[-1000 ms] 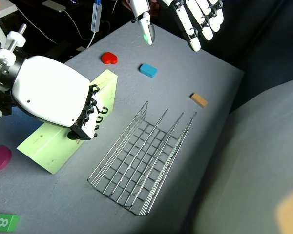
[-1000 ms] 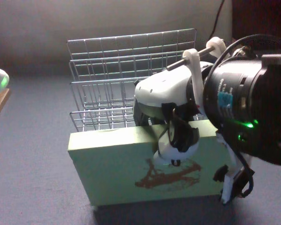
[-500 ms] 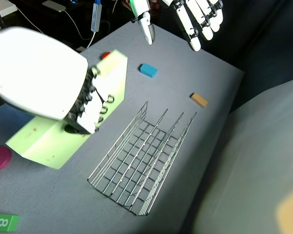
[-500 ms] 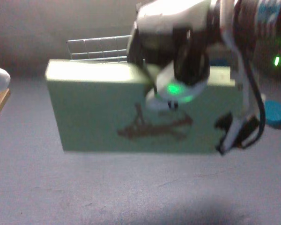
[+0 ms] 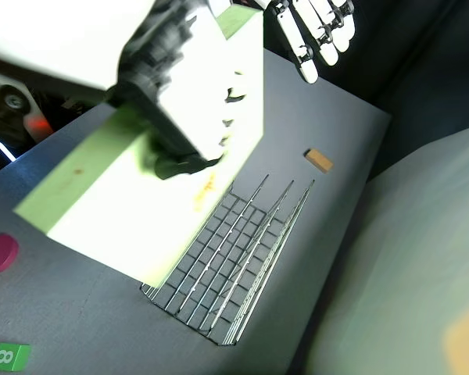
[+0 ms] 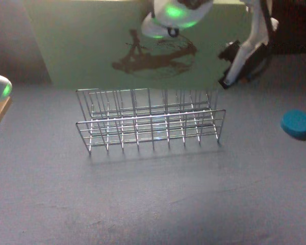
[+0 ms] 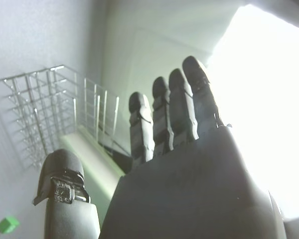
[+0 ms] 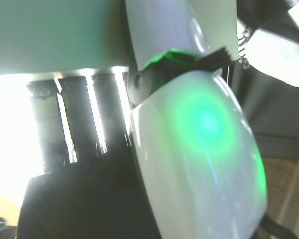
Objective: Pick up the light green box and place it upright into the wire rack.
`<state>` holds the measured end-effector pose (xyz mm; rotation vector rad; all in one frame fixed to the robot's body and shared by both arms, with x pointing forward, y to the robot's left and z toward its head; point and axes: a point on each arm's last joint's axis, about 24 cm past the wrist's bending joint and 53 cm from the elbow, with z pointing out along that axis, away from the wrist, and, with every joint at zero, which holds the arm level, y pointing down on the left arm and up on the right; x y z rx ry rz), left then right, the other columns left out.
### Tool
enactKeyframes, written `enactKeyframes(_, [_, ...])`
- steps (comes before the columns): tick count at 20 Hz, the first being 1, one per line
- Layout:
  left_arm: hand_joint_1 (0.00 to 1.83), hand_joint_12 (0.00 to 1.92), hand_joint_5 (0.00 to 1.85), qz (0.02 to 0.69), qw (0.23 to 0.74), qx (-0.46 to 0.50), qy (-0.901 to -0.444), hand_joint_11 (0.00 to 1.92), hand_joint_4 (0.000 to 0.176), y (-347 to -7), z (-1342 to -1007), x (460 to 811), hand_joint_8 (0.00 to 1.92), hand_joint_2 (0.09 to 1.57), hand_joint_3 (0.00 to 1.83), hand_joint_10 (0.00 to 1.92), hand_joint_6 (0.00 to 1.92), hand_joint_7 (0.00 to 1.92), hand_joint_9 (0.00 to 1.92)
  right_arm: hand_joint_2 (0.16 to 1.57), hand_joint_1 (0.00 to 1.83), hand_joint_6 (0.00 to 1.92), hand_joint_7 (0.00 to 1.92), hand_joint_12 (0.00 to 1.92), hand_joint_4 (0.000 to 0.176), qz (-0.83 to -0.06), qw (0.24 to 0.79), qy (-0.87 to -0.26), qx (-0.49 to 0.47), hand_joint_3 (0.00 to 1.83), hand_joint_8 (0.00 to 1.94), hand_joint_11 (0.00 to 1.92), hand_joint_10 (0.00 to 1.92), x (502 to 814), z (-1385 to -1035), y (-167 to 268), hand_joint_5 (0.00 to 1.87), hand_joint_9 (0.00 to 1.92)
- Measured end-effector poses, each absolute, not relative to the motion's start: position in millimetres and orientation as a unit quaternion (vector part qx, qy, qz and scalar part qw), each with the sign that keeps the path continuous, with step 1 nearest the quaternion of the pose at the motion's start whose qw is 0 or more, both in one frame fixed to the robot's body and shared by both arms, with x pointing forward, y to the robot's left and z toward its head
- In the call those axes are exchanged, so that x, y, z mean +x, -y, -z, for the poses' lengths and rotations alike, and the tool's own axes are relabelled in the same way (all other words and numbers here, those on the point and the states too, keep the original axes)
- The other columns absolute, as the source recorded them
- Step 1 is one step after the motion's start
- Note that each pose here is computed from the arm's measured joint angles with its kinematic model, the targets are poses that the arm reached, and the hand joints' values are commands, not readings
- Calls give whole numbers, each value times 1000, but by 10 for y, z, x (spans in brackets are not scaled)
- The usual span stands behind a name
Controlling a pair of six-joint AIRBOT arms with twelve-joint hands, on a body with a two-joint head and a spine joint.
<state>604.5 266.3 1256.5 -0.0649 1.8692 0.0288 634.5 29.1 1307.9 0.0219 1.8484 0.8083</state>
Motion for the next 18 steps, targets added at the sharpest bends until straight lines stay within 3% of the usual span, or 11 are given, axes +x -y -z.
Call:
enactKeyframes(3, [142, 438, 270, -9, 594, -23, -804, 0, 84, -2614, -12566, 6026, 0, 1207, 3, 0, 1, 199, 111, 1153, 1364, 1128, 941, 1356, 0, -337, 546, -767, -13, 0, 1066, 778, 1308, 6421, -13124, -390, 774, 891])
enactKeyframes(18, [142, 425, 265, -6, 596, -21, -803, 0, 85, -2577, -12585, 6009, 1, 1207, 1, 1, 1, 199, 113, 1153, 1364, 1132, 939, 1361, 0, -309, 518, -797, -22, 0, 1065, 796, 1306, 6582, -12581, -571, 772, 894])
